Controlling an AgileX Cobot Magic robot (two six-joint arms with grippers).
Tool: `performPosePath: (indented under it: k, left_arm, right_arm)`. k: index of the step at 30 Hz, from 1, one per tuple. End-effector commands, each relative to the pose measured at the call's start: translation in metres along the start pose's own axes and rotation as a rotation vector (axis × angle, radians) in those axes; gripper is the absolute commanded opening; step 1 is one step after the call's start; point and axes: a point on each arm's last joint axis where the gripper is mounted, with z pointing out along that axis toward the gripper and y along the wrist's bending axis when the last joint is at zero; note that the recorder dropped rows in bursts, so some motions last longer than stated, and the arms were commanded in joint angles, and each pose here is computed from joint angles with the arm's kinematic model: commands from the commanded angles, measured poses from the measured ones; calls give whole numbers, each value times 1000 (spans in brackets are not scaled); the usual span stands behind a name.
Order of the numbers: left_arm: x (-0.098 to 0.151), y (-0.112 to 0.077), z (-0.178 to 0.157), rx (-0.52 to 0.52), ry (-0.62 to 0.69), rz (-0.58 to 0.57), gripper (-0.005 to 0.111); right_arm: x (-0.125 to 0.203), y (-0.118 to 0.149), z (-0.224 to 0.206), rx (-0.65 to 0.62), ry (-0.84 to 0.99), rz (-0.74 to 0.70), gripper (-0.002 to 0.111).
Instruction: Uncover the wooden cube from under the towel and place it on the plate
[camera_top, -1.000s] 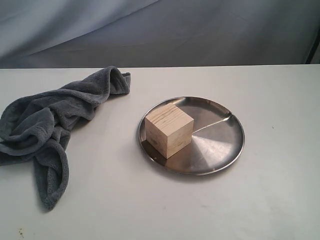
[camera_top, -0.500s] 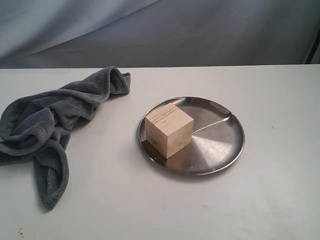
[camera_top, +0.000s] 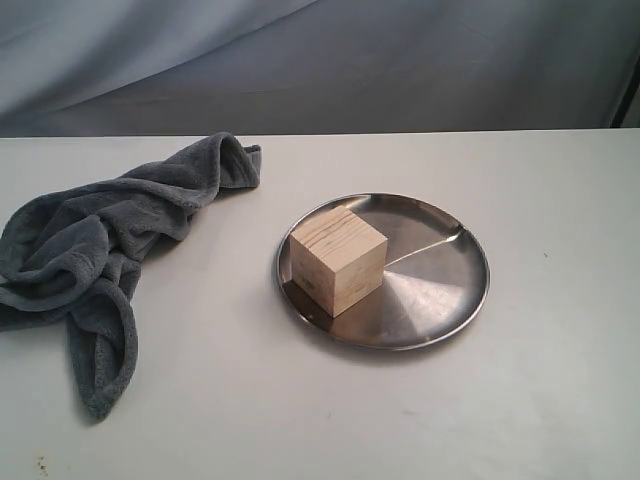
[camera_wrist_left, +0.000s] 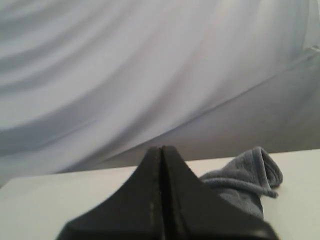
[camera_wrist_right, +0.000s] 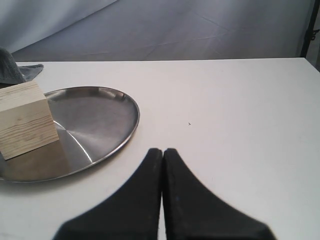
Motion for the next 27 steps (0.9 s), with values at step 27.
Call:
performPosePath:
  k: [27]
  left_arm:
    - [-1,-3,-3,17,-378,-122,0]
  right_arm:
    - [0,0,0,-5,2,3,0]
